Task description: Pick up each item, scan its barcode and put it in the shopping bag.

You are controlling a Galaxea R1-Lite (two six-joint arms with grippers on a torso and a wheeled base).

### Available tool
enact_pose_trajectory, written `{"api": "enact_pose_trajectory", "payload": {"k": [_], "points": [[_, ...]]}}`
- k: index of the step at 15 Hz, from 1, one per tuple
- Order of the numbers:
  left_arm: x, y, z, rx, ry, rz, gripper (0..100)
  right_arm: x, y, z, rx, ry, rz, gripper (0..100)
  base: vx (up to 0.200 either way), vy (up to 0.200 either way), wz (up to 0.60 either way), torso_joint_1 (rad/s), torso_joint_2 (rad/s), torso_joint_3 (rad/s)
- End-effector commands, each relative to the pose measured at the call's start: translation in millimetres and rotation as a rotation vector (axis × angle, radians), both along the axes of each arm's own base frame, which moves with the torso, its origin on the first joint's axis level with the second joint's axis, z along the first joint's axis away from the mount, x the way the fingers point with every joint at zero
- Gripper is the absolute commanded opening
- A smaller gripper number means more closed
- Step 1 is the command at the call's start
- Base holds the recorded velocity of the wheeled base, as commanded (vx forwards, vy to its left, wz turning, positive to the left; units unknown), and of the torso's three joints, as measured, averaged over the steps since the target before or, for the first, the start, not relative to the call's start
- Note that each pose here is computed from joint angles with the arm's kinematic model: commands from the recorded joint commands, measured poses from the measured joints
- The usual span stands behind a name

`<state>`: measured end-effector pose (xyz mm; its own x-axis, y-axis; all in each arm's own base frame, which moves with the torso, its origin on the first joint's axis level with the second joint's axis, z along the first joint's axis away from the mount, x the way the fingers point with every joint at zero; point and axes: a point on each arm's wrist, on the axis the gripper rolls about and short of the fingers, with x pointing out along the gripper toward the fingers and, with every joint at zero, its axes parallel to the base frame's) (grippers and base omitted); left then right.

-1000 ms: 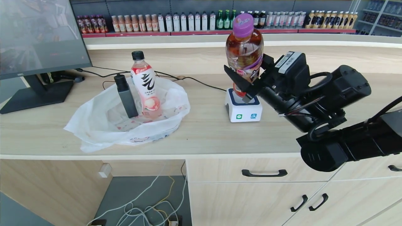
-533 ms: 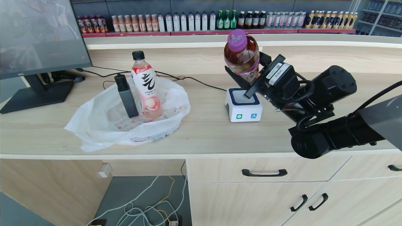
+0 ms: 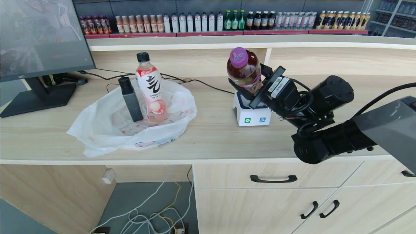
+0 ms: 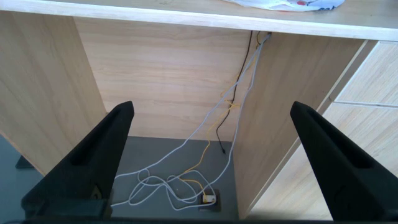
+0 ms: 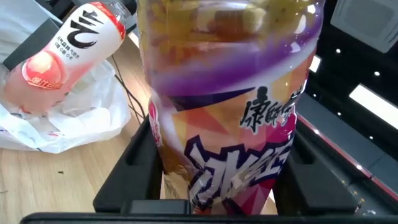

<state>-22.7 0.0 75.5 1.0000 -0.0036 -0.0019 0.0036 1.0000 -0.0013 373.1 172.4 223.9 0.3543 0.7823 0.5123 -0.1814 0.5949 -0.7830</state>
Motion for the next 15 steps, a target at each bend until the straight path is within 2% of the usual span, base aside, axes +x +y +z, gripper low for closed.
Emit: {"api": "enact_pose_trajectory", "payload": {"k": [1,4,15], "points": [[0,0.0,0.0,0.000,0.000,0.001,100,1,1,0,-0.014,-0.011,0.025,0,0.000,0.000,0.00,0.000,0.00,0.000],[0,0.0,0.0,0.000,0.000,0.001,100,5,-11,3,-0.021,-0.002,0.036,0,0.000,0.000,0.00,0.000,0.00,0.000],[0,0.0,0.0,0.000,0.000,0.001,100,10,-4,-1,-0.042,-0.018,0.074,0,0.000,0.000,0.00,0.000,0.00,0.000]]}}
